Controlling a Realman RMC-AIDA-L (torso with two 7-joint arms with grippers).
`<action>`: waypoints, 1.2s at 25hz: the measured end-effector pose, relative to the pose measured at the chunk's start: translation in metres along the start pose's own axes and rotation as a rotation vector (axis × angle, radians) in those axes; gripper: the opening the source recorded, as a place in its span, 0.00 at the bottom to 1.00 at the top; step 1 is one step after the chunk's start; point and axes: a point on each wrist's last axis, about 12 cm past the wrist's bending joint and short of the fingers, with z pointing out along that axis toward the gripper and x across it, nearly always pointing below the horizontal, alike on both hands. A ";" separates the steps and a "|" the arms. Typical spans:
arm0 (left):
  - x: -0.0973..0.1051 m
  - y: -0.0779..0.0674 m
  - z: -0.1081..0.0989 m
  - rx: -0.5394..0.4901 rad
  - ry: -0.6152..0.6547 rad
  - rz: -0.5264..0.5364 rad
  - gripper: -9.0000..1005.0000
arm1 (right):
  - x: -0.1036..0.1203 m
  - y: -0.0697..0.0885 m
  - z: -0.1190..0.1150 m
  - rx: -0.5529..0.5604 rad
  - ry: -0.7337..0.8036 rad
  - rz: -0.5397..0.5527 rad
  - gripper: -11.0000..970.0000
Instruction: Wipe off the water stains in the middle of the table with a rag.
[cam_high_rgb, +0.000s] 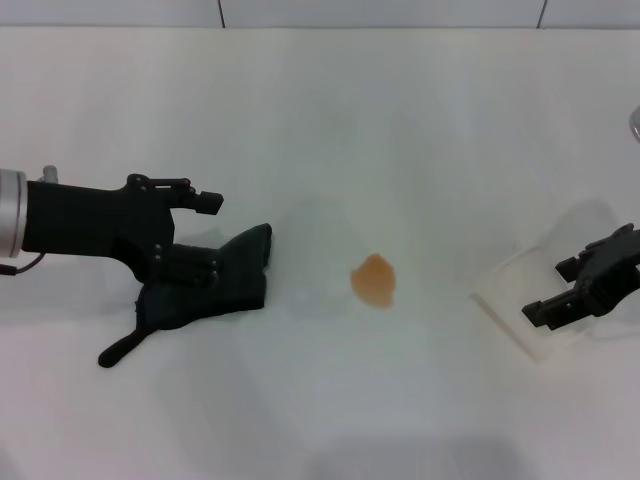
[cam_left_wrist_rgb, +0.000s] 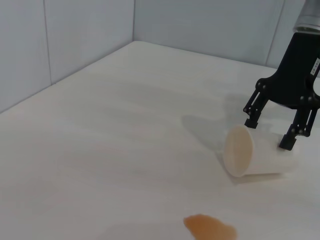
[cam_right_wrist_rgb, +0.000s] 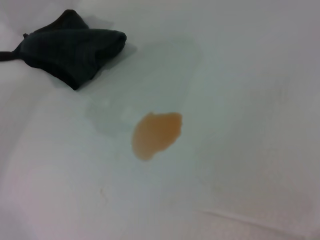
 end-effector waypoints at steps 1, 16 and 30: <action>0.000 0.000 0.000 0.000 0.000 0.000 0.88 | 0.000 0.000 0.000 0.000 0.000 0.000 0.81; -0.001 0.002 0.001 -0.009 0.000 0.003 0.88 | -0.001 0.003 0.003 -0.016 0.016 0.015 0.82; -0.001 0.004 -0.001 -0.025 0.004 0.003 0.88 | -0.004 -0.003 -0.001 -0.016 -0.007 0.037 0.82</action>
